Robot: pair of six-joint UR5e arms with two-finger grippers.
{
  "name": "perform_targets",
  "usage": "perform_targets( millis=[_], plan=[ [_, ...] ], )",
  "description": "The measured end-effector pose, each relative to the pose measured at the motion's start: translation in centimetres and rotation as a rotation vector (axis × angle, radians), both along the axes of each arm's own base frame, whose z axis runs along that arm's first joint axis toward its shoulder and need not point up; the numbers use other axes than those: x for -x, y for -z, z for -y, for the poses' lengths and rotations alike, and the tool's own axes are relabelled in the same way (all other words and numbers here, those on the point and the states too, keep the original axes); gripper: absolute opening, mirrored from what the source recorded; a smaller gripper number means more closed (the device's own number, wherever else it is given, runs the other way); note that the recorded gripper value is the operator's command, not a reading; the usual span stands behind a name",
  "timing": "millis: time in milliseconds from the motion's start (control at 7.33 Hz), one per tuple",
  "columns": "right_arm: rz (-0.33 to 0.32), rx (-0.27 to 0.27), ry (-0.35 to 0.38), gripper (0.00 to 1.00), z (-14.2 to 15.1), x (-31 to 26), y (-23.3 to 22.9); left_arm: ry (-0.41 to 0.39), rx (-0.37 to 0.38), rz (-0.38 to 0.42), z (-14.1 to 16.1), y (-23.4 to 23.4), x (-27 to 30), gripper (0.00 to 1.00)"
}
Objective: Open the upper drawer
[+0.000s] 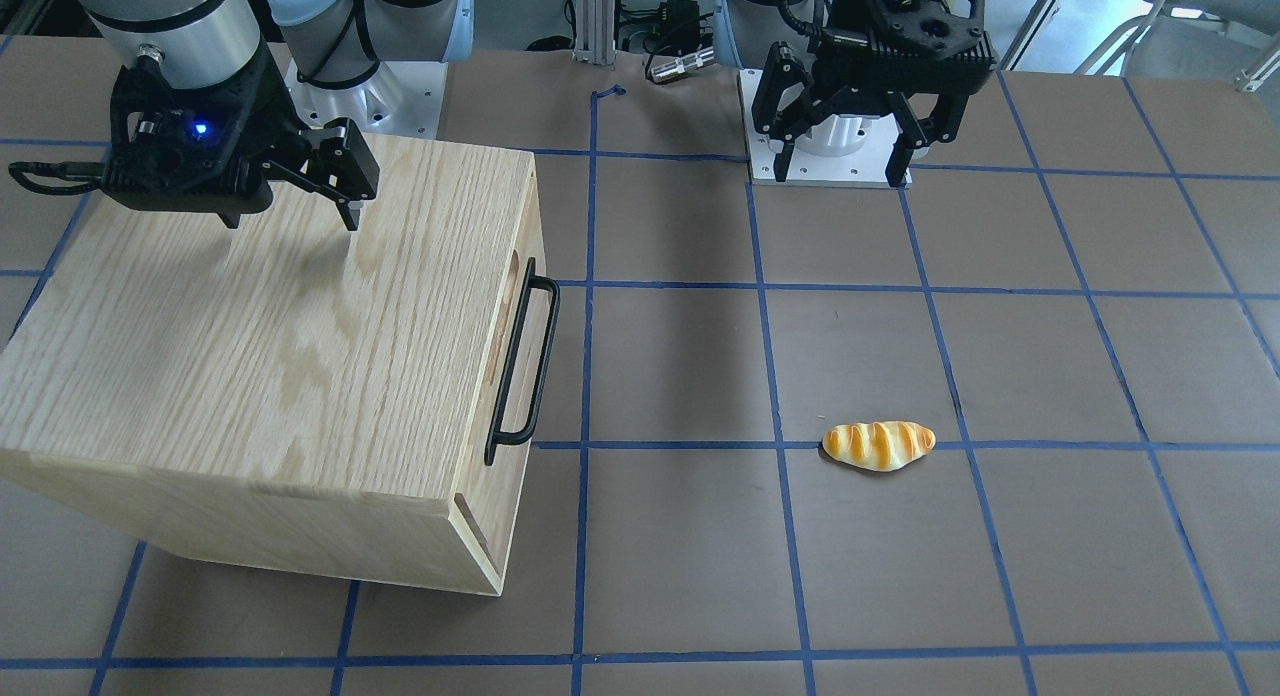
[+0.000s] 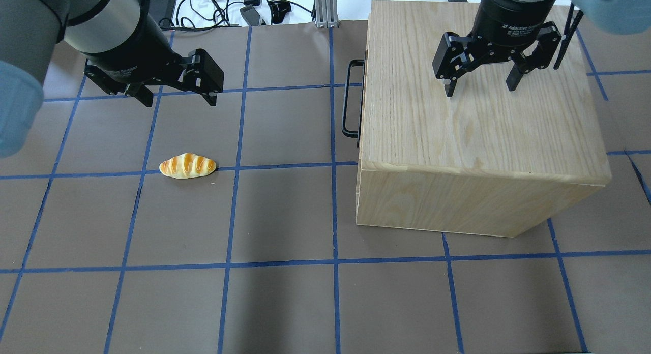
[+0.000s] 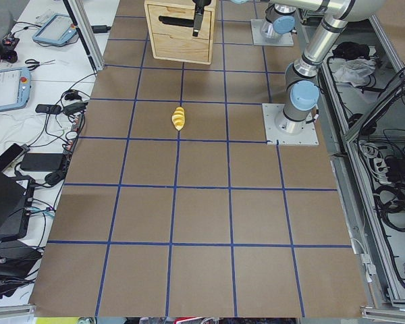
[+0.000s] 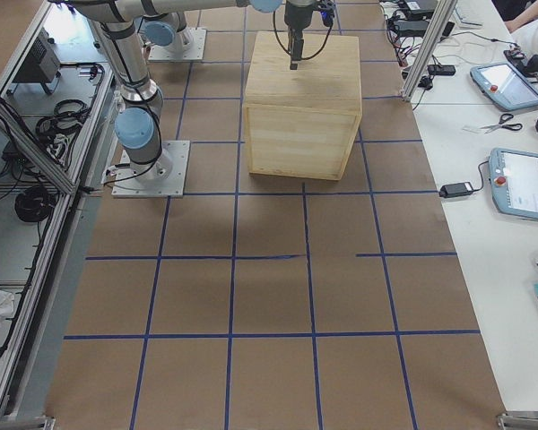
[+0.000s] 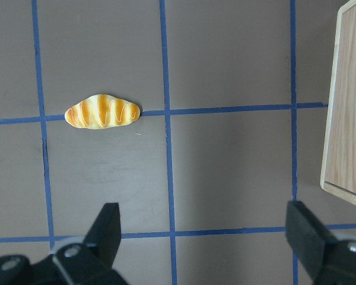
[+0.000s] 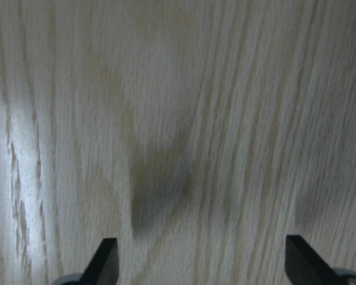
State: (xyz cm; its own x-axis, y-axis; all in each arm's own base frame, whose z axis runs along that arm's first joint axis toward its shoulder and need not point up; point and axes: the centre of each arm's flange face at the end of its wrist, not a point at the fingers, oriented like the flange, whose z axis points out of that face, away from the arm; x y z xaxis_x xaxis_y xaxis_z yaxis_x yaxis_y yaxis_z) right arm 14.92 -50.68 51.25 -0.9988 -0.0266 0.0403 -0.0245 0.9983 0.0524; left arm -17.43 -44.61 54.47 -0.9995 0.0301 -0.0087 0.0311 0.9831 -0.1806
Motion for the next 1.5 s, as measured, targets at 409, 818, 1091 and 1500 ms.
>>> perform_targets(
  millis=[409, 818, 1091, 1500],
  plan=[
    [0.0, 0.0, 0.001, 1.0, 0.0, 0.0, 0.0, -0.003, -0.009, -0.012, 0.2, 0.5, 0.2, 1.0],
    [0.0, -0.001, 0.001, 1.0, 0.0, 0.0, 0.0, -0.016, -0.032, -0.045, 1.7, 1.7, 0.9, 1.0],
    [0.0, -0.001, 0.001, 1.0, 0.0, 0.0, 0.0, -0.02, -0.075, -0.082, 3.1, 3.4, 2.4, 1.0],
    [0.0, -0.001, 0.001, 1.0, 0.0, 0.0, 0.1, -0.041, -0.161, -0.107, 5.9, 7.5, 8.2, 1.0]
  ],
)
